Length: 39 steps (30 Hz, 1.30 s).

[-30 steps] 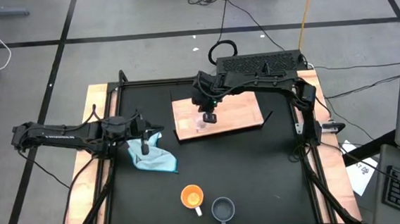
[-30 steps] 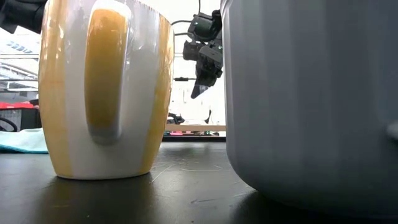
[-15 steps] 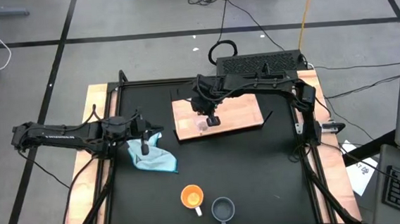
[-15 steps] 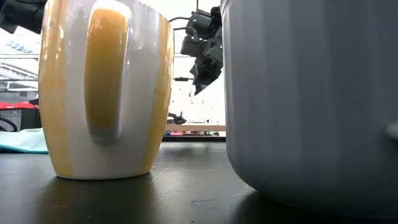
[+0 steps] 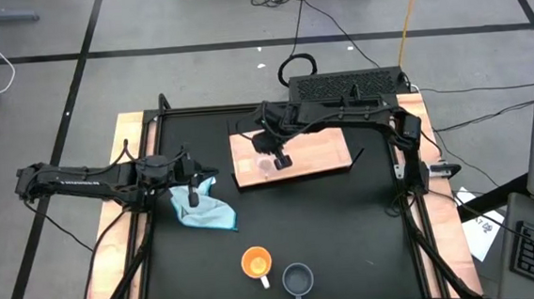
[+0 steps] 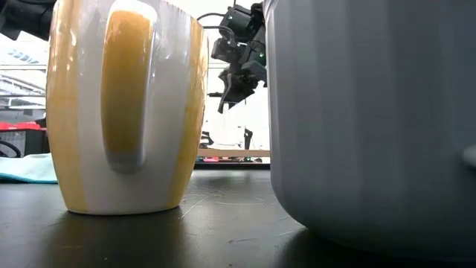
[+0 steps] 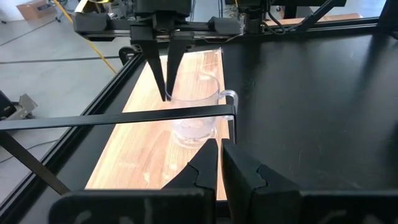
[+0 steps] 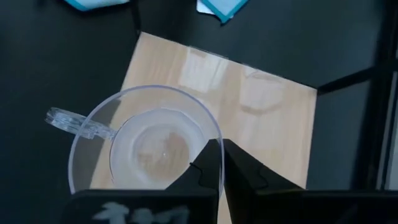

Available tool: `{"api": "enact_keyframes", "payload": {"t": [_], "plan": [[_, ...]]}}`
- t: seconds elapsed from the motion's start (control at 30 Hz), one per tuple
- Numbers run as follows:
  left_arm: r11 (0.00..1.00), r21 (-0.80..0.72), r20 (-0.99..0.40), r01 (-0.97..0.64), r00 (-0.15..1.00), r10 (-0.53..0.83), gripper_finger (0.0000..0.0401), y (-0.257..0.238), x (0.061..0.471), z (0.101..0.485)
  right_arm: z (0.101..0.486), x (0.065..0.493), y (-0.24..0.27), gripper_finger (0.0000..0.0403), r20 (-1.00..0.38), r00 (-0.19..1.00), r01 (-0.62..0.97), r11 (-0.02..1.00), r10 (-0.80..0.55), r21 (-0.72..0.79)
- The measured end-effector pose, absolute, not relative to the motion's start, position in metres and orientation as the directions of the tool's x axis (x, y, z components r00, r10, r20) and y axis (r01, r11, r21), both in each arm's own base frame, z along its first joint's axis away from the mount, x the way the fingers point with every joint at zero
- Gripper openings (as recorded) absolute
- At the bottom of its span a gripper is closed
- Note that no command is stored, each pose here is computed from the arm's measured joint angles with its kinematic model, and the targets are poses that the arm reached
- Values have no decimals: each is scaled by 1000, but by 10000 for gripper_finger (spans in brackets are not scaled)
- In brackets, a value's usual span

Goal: Stack small to large cups/mugs on shelf
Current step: Put the transparent mug on the shelf

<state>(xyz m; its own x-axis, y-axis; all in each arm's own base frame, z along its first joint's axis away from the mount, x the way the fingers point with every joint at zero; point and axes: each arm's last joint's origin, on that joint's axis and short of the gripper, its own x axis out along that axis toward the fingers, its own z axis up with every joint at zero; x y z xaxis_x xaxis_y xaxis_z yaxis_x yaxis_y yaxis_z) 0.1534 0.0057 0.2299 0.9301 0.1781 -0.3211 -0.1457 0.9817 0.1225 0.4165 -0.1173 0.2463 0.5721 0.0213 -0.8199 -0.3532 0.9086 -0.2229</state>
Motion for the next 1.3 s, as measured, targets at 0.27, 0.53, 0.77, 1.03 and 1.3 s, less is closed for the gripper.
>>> {"api": "enact_keyframes", "payload": {"t": [0.27, 0.53, 0.77, 1.03, 1.3], "plan": [[982, 122, -319, -147, 931, 179, 24, 6, 153, 230, 246, 417, -114, 0, -825, 564, -365, 906, 32, -215], [982, 122, -319, -147, 931, 179, 24, 6, 153, 230, 246, 416, -116, 0, -822, 568, -344, 921, 47, -185], [982, 122, -319, -146, 931, 178, 24, 6, 153, 230, 246, 416, -120, 20, -807, 587, -311, 939, 70, -145], [982, 122, -324, -146, 929, 178, 24, 6, 153, 230, 248, 418, -122, 50, -793, 605, -279, 951, 64, -135], [982, 123, -326, -145, 928, 178, 24, 6, 153, 229, 249, 419, -122, 84, -781, 621, -235, 965, 57, -116]]}}
